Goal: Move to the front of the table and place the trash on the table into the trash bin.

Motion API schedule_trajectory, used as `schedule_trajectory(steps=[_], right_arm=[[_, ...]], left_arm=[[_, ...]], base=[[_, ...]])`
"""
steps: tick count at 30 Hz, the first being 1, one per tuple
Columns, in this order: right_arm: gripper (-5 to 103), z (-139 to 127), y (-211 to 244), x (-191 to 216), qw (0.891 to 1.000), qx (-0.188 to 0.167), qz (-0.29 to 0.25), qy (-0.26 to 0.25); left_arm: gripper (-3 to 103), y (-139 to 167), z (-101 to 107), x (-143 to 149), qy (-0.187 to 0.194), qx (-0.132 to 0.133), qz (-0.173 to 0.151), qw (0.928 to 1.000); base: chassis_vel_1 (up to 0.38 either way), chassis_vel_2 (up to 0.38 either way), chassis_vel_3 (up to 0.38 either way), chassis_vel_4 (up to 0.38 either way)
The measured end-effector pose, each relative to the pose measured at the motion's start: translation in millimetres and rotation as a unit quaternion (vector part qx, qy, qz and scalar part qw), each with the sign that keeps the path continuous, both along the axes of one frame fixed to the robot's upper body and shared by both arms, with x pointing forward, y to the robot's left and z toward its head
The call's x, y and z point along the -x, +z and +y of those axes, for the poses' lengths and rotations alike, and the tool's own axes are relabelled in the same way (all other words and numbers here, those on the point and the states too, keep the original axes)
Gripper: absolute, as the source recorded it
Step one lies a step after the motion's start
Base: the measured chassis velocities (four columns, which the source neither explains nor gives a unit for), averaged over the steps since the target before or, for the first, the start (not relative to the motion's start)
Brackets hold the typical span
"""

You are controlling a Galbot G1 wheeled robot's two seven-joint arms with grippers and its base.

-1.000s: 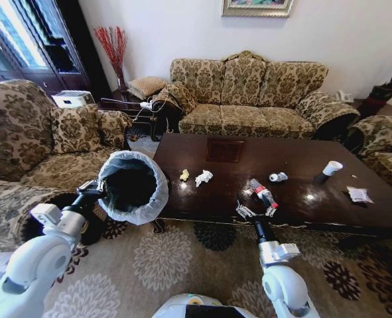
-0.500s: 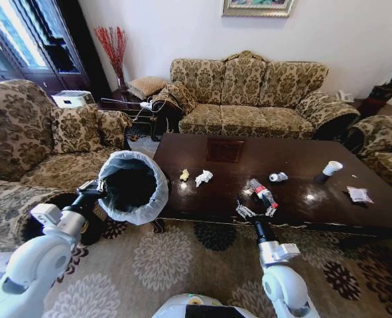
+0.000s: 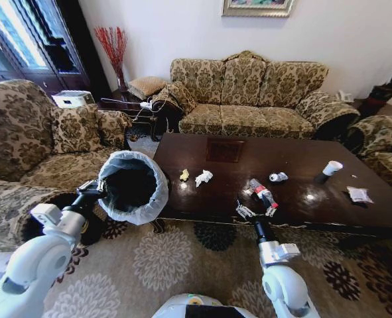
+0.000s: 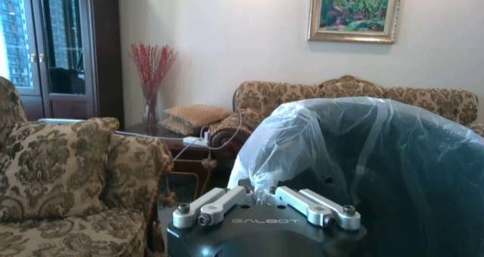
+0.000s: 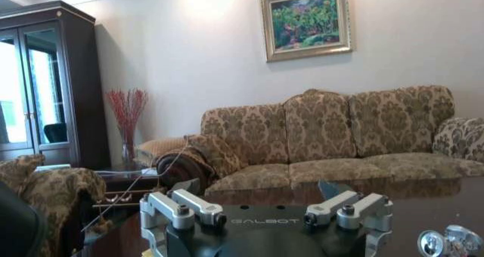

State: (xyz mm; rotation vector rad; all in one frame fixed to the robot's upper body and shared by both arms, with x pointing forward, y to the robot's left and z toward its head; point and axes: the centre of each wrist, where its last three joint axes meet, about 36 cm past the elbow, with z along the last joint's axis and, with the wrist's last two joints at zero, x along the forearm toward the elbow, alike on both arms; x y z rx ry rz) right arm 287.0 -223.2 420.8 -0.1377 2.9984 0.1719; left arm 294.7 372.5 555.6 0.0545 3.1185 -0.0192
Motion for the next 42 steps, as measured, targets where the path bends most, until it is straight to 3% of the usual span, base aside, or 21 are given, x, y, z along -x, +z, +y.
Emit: schedule_trajectory(steps=[42], right_arm=[[100, 0.0, 0.0, 0.0, 1.0, 0.0, 0.0, 0.0]], left_arm=[[3, 0.0, 0.0, 0.0, 0.0, 0.0, 0.0, 1.0]], base=[[0.008, 0.008, -0.009, -0.007]])
